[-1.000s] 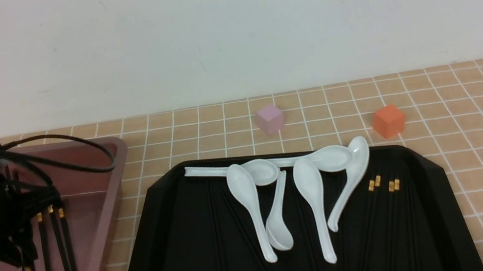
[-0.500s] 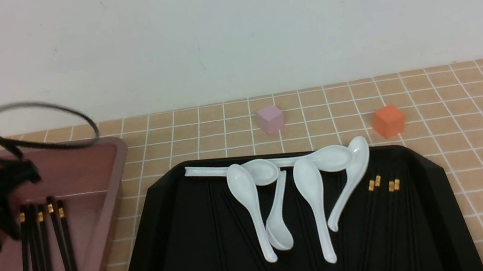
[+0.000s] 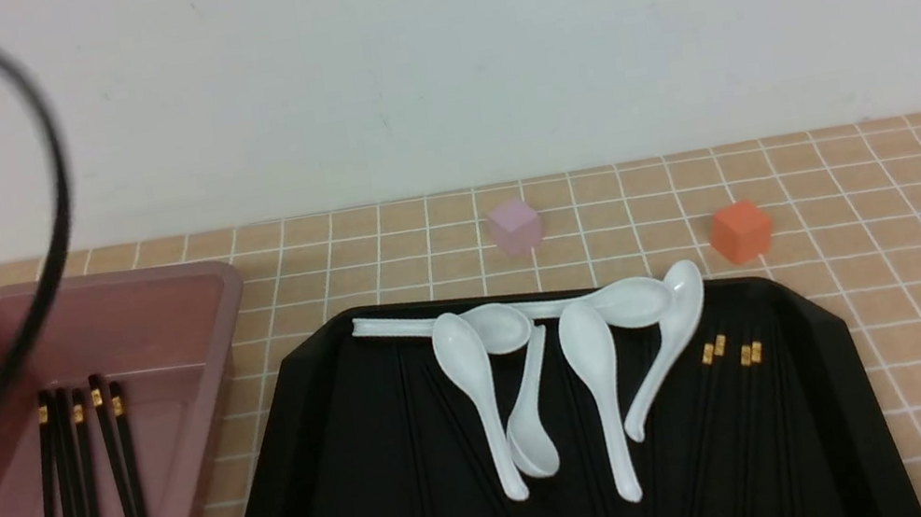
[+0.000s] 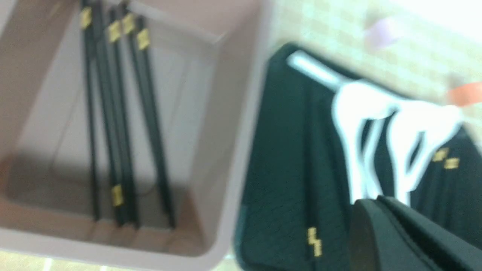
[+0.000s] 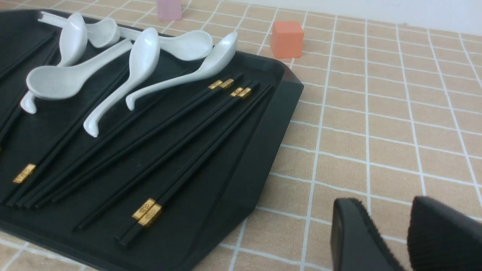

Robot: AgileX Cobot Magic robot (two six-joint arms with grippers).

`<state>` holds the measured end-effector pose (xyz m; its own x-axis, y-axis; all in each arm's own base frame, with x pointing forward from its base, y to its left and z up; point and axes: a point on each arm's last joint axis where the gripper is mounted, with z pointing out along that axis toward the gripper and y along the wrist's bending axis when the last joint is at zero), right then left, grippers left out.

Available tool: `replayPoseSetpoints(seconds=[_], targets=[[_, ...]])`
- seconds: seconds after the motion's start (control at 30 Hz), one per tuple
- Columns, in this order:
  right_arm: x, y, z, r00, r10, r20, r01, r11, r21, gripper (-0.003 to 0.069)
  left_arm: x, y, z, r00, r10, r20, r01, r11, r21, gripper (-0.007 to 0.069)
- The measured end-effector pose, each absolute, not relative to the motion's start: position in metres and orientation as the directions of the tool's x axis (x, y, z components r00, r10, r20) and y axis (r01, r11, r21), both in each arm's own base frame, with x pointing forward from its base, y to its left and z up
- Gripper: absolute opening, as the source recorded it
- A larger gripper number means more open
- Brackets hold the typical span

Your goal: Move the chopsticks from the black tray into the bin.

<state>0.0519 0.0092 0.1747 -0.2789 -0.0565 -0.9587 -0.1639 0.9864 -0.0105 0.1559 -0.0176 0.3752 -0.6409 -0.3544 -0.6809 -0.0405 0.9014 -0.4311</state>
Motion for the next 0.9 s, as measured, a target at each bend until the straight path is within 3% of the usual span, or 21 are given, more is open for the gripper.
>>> replayPoseSetpoints(seconds=[0.17, 0.23, 0.43, 0.6, 0.9], targets=[[0.052, 0.009, 0.175, -0.279, -0.057, -0.959, -0.164, 0.986, -0.010, 0.0240, 0.108, -0.022, 0.349, -0.536, -0.353, -0.767, 0.040, 0.897, -0.441, -0.0013], [0.052, 0.009, 0.175, -0.279, -0.057, -0.959, -0.164, 0.986, -0.010, 0.0240, 0.087, -0.024, 0.325, -0.459, -0.398, -0.794, 0.060, 0.878, -0.475, -0.0013], [0.052, 0.009, 0.175, -0.279, -0.056, -0.959, -0.164, 0.986, -0.010, 0.0240, 0.074, -0.022, 0.295, -0.319, -0.520, -0.792, 0.063, 0.822, -0.565, -0.0013], [0.052, 0.009, 0.175, -0.279, -0.056, -0.959, -0.164, 0.986, -0.010, 0.0240, 0.074, -0.021, 0.286, -0.311, -0.541, -0.781, 0.053, 0.811, -0.583, -0.0013], [0.052, 0.009, 0.175, -0.279, -0.056, -0.959, -0.164, 0.986, -0.010, 0.0240, 0.076, -0.015, 0.277, -0.303, -0.401, -0.865, 0.031, 0.903, -0.429, -0.0013]])
